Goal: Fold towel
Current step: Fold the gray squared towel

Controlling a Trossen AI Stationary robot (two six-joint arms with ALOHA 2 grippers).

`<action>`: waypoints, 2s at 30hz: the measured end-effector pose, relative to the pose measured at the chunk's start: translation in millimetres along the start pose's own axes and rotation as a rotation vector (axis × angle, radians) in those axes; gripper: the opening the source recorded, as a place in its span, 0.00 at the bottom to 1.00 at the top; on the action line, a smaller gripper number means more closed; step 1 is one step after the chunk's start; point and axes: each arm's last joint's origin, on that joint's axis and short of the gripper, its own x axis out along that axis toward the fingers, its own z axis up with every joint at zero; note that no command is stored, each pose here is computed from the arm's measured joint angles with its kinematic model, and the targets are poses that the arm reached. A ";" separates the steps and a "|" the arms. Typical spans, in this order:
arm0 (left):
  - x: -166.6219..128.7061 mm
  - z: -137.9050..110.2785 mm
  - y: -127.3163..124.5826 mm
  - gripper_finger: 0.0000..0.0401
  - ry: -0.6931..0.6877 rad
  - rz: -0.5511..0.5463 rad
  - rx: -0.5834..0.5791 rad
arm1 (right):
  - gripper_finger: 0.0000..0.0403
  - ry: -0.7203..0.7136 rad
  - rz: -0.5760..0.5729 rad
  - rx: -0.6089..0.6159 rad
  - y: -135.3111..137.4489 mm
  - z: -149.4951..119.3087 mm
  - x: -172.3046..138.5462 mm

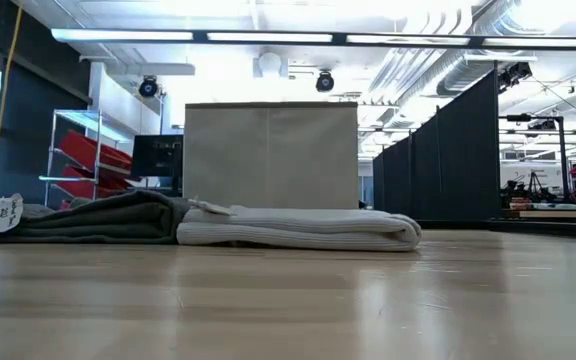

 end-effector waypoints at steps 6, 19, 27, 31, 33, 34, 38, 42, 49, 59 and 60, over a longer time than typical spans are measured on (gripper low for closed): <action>43.3 -32.5 54.4 0.25 0.089 -0.005 -0.026 | 0.00 0.038 0.007 0.025 -1.1 -8.1 5.2; 91.9 -52.4 129.7 0.58 -0.083 -0.209 -0.193 | 0.00 0.054 0.054 0.034 -1.3 -13.7 9.2; 102.6 -57.8 118.7 0.58 -0.113 -0.270 -0.185 | 0.00 0.056 0.069 0.010 -1.2 -14.7 9.9; 107.7 -60.7 113.1 0.59 -0.127 -0.301 -0.180 | 0.00 0.056 0.069 0.005 -1.2 -14.8 9.9; 109.6 -61.4 107.4 0.59 -0.135 -0.319 -0.175 | 0.00 0.055 0.069 0.002 -1.2 -14.7 9.9; 110.1 -61.3 102.9 0.59 -0.136 -0.329 -0.171 | 0.00 0.055 0.069 0.002 -1.2 -14.7 9.9; 112.0 -66.9 88.1 0.59 -0.077 -0.351 -0.177 | 0.00 0.056 0.069 0.002 -1.2 -14.8 9.9; 113.0 -70.3 83.6 0.59 -0.049 -0.354 -0.166 | 0.00 0.056 0.069 0.001 -1.2 -14.8 9.9; 113.6 -74.0 80.3 0.46 -0.020 -0.344 -0.138 | 0.00 0.056 0.069 -0.001 -1.2 -14.8 9.9; 113.8 -80.4 73.9 0.13 0.043 -0.313 -0.126 | 0.00 0.062 0.070 0.000 -0.8 -15.8 9.9; 113.8 -81.1 73.3 0.10 0.049 -0.310 -0.124 | 0.00 0.063 0.070 0.003 -0.8 -15.8 9.9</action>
